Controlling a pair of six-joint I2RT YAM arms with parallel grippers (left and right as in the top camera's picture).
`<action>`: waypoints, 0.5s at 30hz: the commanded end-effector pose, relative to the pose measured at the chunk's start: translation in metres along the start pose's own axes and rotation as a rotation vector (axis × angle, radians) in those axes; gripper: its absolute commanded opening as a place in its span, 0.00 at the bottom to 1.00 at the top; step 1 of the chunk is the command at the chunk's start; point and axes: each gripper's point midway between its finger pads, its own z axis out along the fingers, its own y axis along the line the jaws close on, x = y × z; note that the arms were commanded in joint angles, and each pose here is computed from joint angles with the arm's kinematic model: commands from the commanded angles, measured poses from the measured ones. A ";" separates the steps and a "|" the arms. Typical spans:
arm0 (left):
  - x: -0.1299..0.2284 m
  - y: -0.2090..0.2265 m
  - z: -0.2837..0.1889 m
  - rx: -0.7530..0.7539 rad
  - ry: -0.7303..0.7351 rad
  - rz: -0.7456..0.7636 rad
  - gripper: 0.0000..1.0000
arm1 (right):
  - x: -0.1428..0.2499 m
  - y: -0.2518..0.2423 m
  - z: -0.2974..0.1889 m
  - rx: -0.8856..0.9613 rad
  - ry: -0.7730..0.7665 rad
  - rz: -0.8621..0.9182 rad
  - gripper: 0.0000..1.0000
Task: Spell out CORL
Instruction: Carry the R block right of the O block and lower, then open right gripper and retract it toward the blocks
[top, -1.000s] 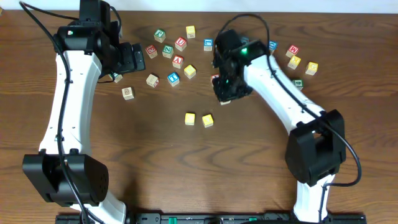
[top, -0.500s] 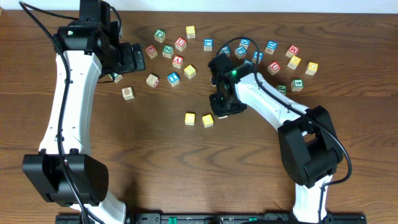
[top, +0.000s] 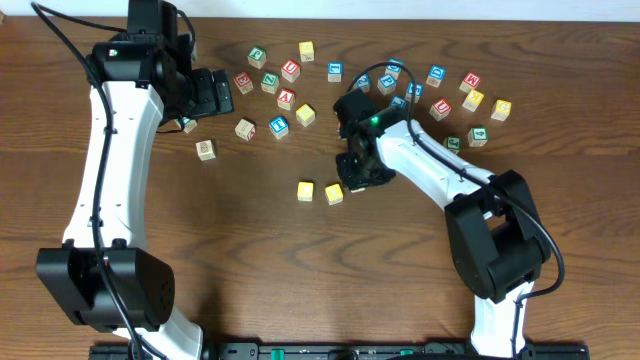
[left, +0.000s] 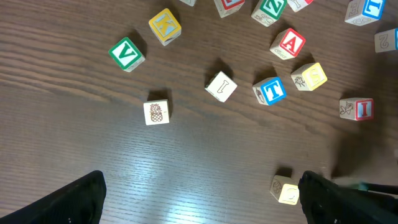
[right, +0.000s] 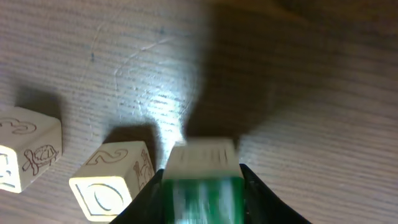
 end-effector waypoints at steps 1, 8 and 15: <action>0.001 0.000 0.002 0.006 0.010 -0.013 0.98 | 0.007 0.003 0.004 0.017 0.019 -0.002 0.32; 0.001 0.000 0.002 0.006 0.010 -0.013 0.98 | 0.011 0.004 0.004 0.022 0.033 -0.008 0.35; 0.001 0.000 0.002 0.006 0.010 -0.013 0.98 | 0.000 0.002 0.001 0.011 0.001 0.005 0.34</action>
